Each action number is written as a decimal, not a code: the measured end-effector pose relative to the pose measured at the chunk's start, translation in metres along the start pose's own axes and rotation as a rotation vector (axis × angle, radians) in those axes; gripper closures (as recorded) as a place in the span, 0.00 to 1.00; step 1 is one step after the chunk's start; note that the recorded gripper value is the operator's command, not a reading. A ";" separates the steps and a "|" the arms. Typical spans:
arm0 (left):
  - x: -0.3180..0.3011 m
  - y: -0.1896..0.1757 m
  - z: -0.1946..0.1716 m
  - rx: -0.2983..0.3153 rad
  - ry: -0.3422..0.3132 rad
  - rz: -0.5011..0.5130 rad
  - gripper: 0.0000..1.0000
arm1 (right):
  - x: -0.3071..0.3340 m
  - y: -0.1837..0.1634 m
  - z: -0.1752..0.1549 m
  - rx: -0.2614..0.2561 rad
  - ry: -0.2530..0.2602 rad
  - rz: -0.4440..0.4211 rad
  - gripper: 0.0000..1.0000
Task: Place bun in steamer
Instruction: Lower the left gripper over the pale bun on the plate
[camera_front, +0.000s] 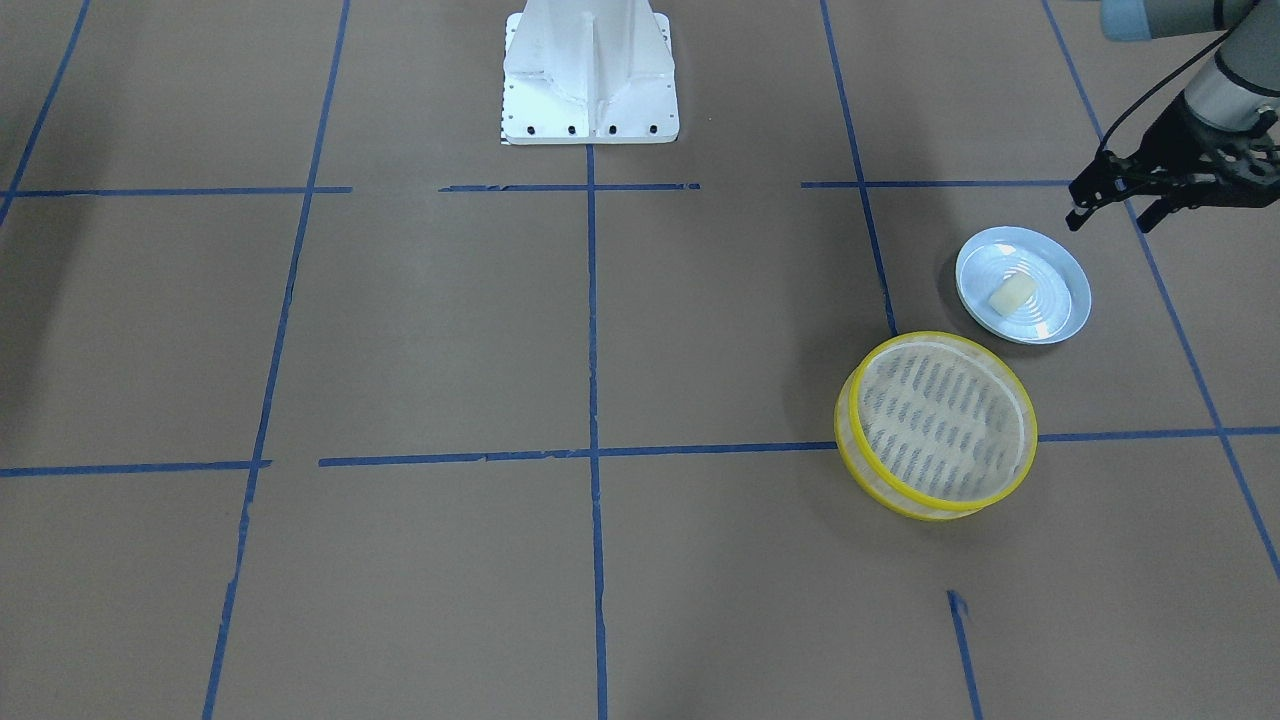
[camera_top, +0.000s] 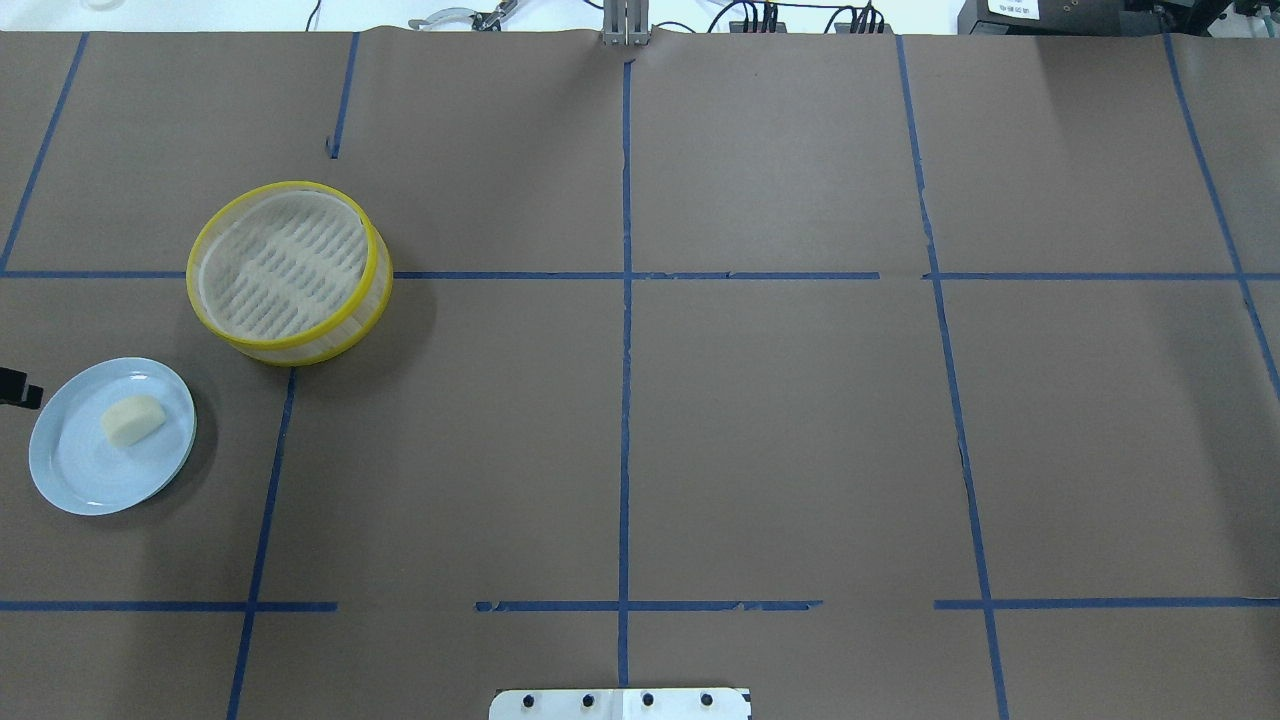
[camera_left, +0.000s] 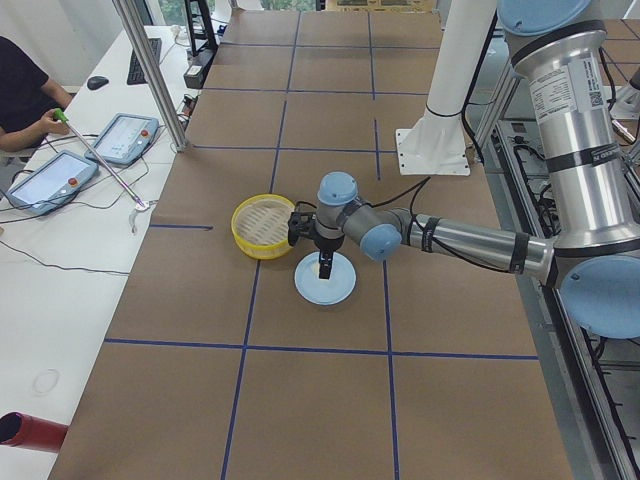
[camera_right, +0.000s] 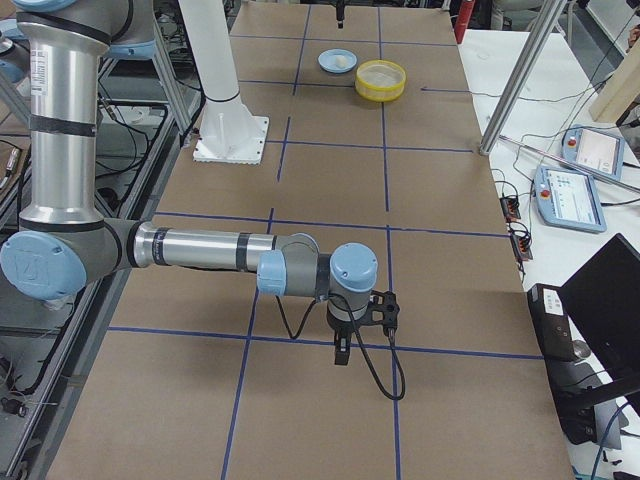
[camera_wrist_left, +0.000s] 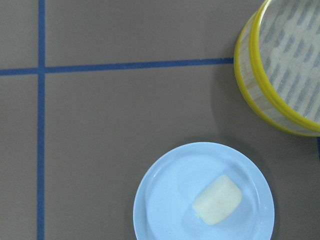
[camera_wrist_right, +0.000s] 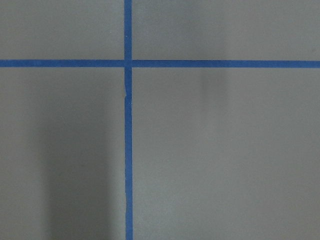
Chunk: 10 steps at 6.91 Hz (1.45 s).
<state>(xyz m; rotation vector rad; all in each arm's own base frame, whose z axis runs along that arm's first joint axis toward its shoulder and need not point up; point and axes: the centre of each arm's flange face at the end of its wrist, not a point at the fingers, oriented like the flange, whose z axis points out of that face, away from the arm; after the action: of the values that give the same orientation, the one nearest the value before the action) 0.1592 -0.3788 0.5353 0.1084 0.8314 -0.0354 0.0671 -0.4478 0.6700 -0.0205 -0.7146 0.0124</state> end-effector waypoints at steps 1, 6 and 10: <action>0.012 0.002 0.029 -0.007 0.000 -0.017 0.00 | 0.000 0.000 0.000 0.000 0.000 0.000 0.00; 0.030 -0.007 0.096 -0.048 -0.001 -0.020 0.00 | 0.000 0.000 0.000 0.000 0.000 0.000 0.00; 0.033 -0.011 0.112 -0.059 -0.012 -0.013 0.32 | 0.000 0.000 0.000 0.000 0.000 0.000 0.00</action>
<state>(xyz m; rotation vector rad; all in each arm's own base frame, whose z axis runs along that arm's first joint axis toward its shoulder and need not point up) 0.2626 -0.4015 0.5853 0.0472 0.8203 -0.0235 0.0672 -0.4478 0.6700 -0.0206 -0.7146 0.0124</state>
